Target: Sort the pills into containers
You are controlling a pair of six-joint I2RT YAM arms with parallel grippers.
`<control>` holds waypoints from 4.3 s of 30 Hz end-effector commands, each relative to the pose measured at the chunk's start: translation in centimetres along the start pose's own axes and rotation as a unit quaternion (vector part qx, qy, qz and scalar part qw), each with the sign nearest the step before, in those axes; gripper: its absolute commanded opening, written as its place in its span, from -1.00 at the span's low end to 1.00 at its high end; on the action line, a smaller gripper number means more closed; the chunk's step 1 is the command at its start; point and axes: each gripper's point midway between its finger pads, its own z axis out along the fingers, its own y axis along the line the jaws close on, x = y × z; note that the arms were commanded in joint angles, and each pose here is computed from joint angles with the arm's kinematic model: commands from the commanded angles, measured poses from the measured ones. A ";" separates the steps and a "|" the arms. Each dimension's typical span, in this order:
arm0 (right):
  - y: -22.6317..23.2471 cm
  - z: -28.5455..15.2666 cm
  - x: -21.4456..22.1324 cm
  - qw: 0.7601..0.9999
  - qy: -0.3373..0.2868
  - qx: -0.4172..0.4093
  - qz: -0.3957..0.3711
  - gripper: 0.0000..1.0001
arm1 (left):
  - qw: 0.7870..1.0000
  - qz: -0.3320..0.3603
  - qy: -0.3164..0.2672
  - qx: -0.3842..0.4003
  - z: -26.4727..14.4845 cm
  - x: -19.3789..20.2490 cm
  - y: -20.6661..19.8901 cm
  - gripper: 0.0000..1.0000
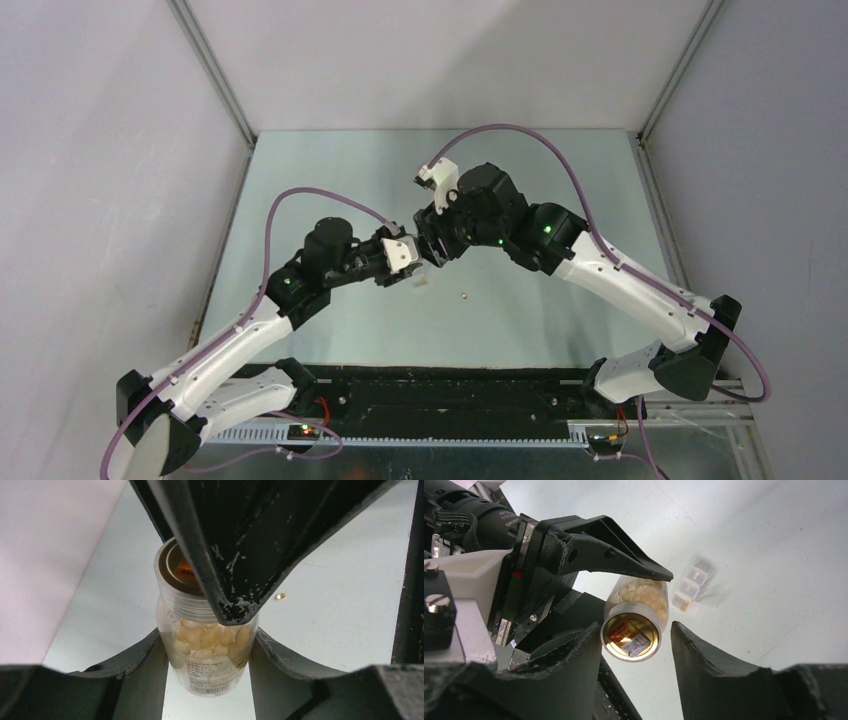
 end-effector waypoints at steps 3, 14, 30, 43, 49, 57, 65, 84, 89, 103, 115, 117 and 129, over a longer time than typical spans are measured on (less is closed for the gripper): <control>-2.1 0.0 -2.6 0.998 -0.045 0.053 0.008 0.02 | 0.998 0.028 -0.064 0.006 -0.2 -3.6 0.1 -1.00; -6.0 -0.3 -2.4 0.966 -0.054 0.171 0.184 -1.00 | 0.998 0.028 -0.054 -0.018 -0.1 -3.2 1.0 -1.00; -6.1 -1.8 -5.4 0.919 -0.152 0.122 0.343 -0.59 | 0.997 0.025 -0.055 -0.037 -0.1 -3.0 1.6 -1.00; -3.4 -3.1 -2.6 0.988 -0.088 0.018 0.123 0.73 | 0.998 0.021 -0.053 -0.041 0.0 -3.0 1.8 -1.00; -1.6 -1.7 -2.3 0.986 -0.066 -0.016 0.155 0.75 | 0.998 0.017 -0.052 -0.043 0.1 -3.0 1.9 -1.00; -0.3 1.0 -1.5 0.984 -0.039 0.000 0.177 0.66 | 0.997 0.011 -0.057 -0.046 0.1 -3.2 1.9 -0.93; -1.0 1.9 -1.6 0.979 -0.056 0.009 0.196 -0.16 | 0.995 -0.001 -0.074 -0.059 -0.2 -3.6 2.1 -0.47; -22.8 -5.5 12.6 0.871 0.015 0.389 0.299 -0.47 | 0.958 -0.138 -0.064 -0.242 -1.7 -1.4 7.1 0.99; -25.6 -5.1 16.6 0.852 0.045 0.419 0.310 -0.44 | 0.912 -0.256 -0.015 -0.319 -1.9 0.0 10.0 0.99; -28.0 -2.7 23.9 0.805 0.130 0.443 0.372 -0.31 | 0.804 -0.480 0.125 -0.328 0.2 11.4 7.8 0.99; -27.8 -5.3 20.3 0.824 0.100 0.434 0.350 0.83 | 0.724 -0.618 0.155 -0.265 1.9 16.3 4.9 0.93; -27.7 -6.1 18.7 0.832 0.082 0.430 0.340 0.88 | 0.718 -0.630 0.156 -0.254 2.3 16.5 4.4 0.91; -22.0 -4.3 10.3 0.898 0.024 0.328 0.291 0.30 | 0.686 -0.684 0.167 -0.182 5.2 17.3 1.9 0.28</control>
